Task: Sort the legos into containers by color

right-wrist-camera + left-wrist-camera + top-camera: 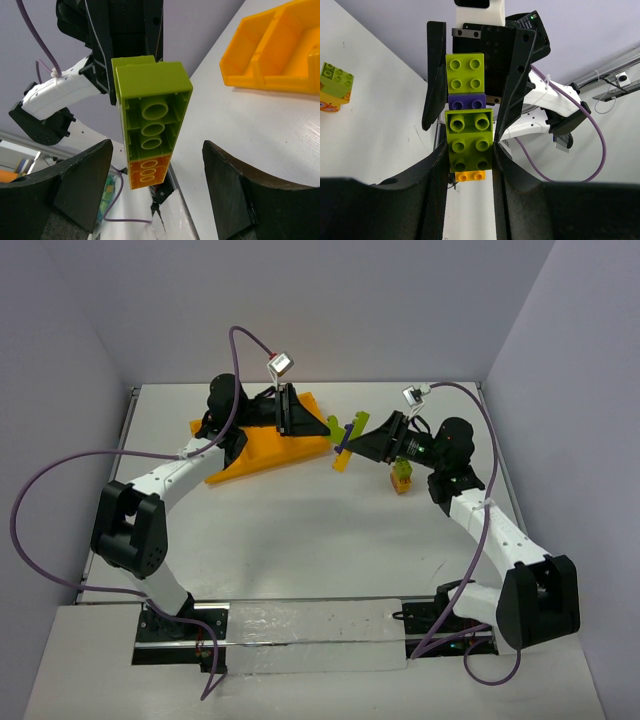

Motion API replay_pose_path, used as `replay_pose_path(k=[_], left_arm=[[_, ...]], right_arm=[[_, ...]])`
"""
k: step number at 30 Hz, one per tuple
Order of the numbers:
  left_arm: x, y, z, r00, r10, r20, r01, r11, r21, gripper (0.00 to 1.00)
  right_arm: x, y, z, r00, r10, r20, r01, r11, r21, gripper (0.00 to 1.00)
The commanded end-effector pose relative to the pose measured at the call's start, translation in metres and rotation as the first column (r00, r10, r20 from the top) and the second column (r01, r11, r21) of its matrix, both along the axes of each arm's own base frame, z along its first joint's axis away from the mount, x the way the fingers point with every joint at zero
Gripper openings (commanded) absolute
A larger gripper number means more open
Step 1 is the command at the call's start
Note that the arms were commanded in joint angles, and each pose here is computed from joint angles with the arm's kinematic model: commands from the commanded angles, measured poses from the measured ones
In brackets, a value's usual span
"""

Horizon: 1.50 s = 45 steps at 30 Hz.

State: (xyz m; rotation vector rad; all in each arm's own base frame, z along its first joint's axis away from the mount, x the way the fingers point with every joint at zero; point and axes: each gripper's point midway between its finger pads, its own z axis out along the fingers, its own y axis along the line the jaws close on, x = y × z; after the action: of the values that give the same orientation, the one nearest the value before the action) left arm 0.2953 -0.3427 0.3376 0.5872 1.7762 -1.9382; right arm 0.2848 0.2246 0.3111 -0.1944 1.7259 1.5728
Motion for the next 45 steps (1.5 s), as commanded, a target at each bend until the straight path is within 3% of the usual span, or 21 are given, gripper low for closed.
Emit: replay_pose_path(k=[1,8,15,21,24,26,31,32,40,43,45], left_arm=[[-0.007,-0.002,0.011,0.996,-0.029,0.082,0.031,0.999,-0.031,0.00],[-0.010,-0.002,0.012,0.996,-0.032,0.089,0.035,0.999,-0.032,0.00],[-0.014,-0.003,0.013,0.995,-0.041,0.094,0.044,0.998,-0.032,0.00],[-0.017,-0.006,0.011,0.994,-0.051,0.092,0.053,0.998,-0.025,0.00],[-0.018,-0.006,0.010,0.994,-0.053,0.093,0.055,0.998,-0.021,0.00],[-0.019,-0.006,0.011,0.994,-0.051,0.096,0.053,0.998,-0.020,0.00],[-0.017,-0.005,0.011,0.994,-0.035,0.104,0.036,0.999,-0.007,0.00],[-0.015,-0.005,0.010,0.995,-0.028,0.096,0.029,1.000,0.000,0.00],[0.010,0.022,0.011,0.985,0.113,0.129,-0.119,0.992,0.045,0.00],[0.027,0.033,0.000,0.974,0.195,0.116,-0.207,0.973,0.101,0.00],[0.055,0.039,-0.012,0.940,0.325,0.110,-0.340,0.920,0.193,0.00]], right_arm=[[-0.004,0.008,0.032,0.994,0.048,0.103,-0.051,0.998,0.030,0.79],[-0.003,0.013,0.034,0.993,0.066,0.099,-0.071,0.996,0.051,0.78],[-0.005,0.016,0.038,0.992,0.081,0.091,-0.089,0.993,0.081,0.62],[-0.006,0.017,0.038,0.992,0.092,0.084,-0.099,0.991,0.091,0.60],[-0.006,0.016,0.038,0.993,0.087,0.080,-0.095,0.991,0.094,0.54],[-0.005,0.016,0.037,0.994,0.085,0.075,-0.092,0.991,0.095,0.46],[-0.006,0.015,0.027,0.996,0.078,0.052,-0.082,0.993,0.085,0.01],[-0.006,0.014,0.025,0.996,0.074,0.046,-0.078,0.994,0.080,0.00],[0.011,-0.027,-0.021,0.991,-0.135,-0.024,0.132,0.986,-0.098,0.00],[0.016,-0.046,-0.041,0.972,-0.234,-0.024,0.220,0.942,-0.252,0.00],[0.026,-0.061,-0.052,0.942,-0.332,-0.046,0.297,0.891,-0.342,0.00]])
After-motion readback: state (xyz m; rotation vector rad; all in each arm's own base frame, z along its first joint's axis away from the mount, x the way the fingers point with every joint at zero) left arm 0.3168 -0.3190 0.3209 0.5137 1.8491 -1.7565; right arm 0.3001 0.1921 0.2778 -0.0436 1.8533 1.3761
